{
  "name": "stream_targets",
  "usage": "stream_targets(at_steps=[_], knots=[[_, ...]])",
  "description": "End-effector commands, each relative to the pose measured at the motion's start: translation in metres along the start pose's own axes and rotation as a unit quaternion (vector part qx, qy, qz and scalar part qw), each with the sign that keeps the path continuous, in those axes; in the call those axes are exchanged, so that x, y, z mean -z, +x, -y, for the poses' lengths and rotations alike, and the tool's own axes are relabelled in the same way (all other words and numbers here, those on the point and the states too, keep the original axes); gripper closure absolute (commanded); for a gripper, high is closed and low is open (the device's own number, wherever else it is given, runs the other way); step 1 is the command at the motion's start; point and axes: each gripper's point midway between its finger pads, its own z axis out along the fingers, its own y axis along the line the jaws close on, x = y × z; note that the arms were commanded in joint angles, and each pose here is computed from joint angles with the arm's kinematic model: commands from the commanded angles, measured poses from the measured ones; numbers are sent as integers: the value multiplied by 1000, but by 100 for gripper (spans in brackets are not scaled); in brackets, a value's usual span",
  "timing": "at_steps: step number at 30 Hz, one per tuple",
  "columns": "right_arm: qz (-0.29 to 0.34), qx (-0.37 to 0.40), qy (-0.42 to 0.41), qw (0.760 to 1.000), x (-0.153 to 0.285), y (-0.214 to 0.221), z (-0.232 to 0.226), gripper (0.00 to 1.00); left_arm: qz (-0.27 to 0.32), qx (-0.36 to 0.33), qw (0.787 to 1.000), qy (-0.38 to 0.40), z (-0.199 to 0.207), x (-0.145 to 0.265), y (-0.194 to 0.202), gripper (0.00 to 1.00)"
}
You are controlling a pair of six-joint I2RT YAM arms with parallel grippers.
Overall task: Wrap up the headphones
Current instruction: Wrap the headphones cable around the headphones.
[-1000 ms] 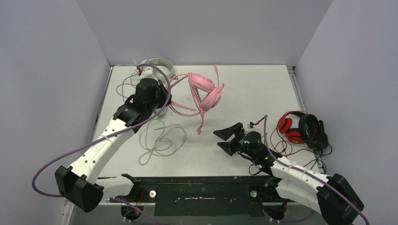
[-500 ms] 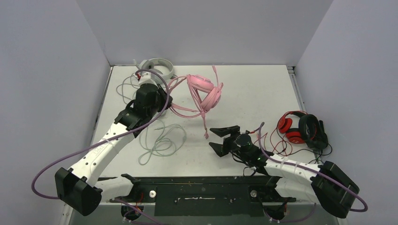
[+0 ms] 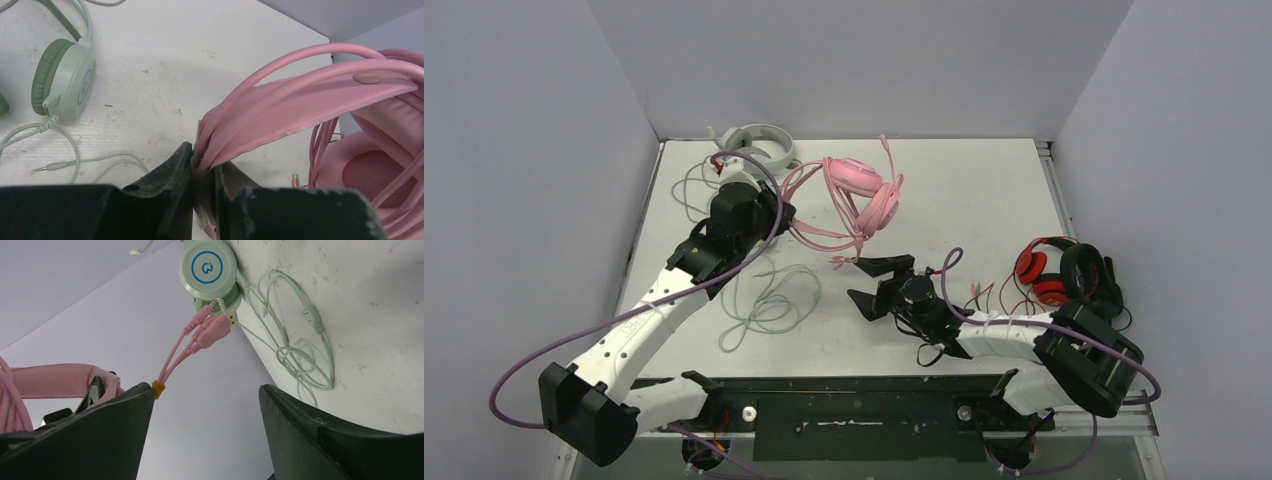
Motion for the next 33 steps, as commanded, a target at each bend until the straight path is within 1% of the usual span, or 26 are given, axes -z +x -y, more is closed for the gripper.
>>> stream_targets(at_steps=[1, 5, 7, 9, 12, 13, 16, 19, 21, 23, 24, 25, 27, 30, 31, 33], knots=[[-8, -131, -56, 990, -4, 4, -44, 23, 69, 55, 992, 95, 49, 21, -49, 100], [-19, -126, -66, 990, -7, 8, -48, 22, 67, 54, 992, 97, 51, 22, -49, 100], [-16, -102, -67, 992, -9, 8, -50, 23, 65, 55, 992, 97, 51, 21, -48, 100], [2, -56, -55, 997, -6, 2, -44, 26, 65, 53, 992, 95, 52, 21, -50, 100], [72, 46, -29, 996, 7, -32, -27, 26, 56, 40, 994, 86, 53, 22, -53, 100], [103, 72, -13, 992, 15, -48, -18, 26, 53, 35, 995, 83, 54, 22, -54, 100], [158, 133, -20, 978, 41, -82, -20, 24, 46, 31, 995, 84, 57, 22, -56, 100], [178, 196, -20, 964, 59, -101, -32, 24, 46, 34, 994, 96, 63, 25, -59, 100], [194, 268, -23, 943, 70, -104, -45, 24, 47, 31, 994, 98, 64, 26, -60, 100], [196, 365, -34, 909, 81, -101, -60, 24, 48, 28, 994, 96, 65, 26, -64, 100], [184, 427, -46, 884, 84, -96, -64, 24, 47, 26, 994, 94, 65, 26, -64, 100], [154, 504, -71, 847, 86, -83, -68, 23, 45, 24, 994, 96, 66, 27, -65, 100], [89, 620, -127, 769, 91, -57, -67, 24, 42, 22, 994, 100, 70, 28, -67, 100], [9, 726, -208, 655, 101, -24, -53, 30, 34, 18, 993, 108, 75, 30, -68, 100], [1, 745, -224, 628, 104, -19, -49, 32, 31, 17, 993, 110, 77, 31, -68, 100], [-6, 776, -230, 587, 104, -18, -37, 34, 26, 16, 993, 115, 81, 33, -69, 100]])
